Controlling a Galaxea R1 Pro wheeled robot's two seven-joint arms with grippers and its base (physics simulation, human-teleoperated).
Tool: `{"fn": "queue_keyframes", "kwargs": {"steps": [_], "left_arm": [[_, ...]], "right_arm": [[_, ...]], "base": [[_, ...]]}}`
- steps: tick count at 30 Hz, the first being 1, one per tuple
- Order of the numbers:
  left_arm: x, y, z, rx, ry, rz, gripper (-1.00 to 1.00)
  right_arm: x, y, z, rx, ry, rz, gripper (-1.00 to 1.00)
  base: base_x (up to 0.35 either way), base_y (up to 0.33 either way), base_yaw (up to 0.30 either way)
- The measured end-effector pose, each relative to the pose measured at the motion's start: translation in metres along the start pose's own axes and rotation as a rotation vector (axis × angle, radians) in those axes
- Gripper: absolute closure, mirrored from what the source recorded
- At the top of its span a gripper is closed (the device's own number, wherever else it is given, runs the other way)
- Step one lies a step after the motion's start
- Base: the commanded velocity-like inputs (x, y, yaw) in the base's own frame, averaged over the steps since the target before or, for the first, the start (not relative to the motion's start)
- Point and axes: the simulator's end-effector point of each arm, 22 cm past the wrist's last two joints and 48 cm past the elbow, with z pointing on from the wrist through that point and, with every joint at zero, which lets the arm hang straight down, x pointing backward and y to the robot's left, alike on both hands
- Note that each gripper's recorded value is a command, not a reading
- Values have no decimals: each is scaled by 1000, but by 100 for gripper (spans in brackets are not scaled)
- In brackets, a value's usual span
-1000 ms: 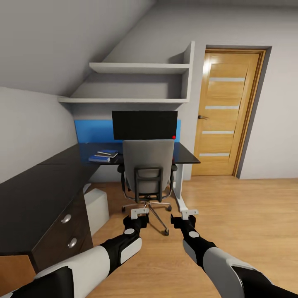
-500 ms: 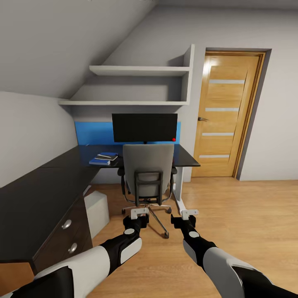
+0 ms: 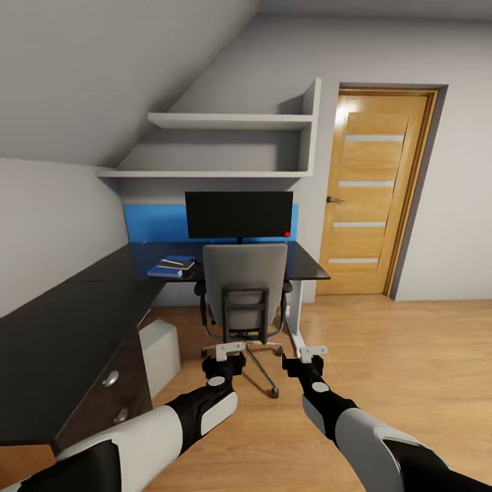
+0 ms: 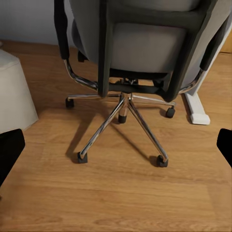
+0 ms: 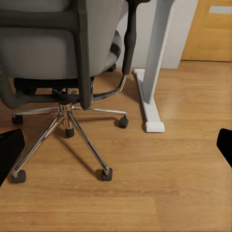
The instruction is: In the bedroom, organize the workspace by keeping the computer under the desk, ensuring the monitor is on the desk, placing the keyboard on the desk next to the monitor, placing the mouse on the desk next to the keyboard, moving the folder from the swivel chair onto the desk next to the mouse, stacking the notebook on top of the folder with the pen on top of the notebook, and positioning the swivel chair next to the desk.
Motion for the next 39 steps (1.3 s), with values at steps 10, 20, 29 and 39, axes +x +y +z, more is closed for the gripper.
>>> {"fn": "queue_keyframes", "kwargs": {"steps": [10,20,29,39], "left_arm": [[-19,-1,-6,-7,1,0,-100],[-34,-3,-9,-7,8,0,-100],[-49,-5,-14,-6,10,2,-100],[-67,-7,-19,-6,11,2,-100]], "right_arm": [[-19,-1,-3,0,0,0,-100],[-35,-2,-6,-1,7,0,-100],[-50,-1,-9,-3,9,0,-100],[-68,-2,-13,-3,10,0,-100]], "base": [[0,0,0],[0,0,0],[-38,-32,0],[-232,-219,0]]}}
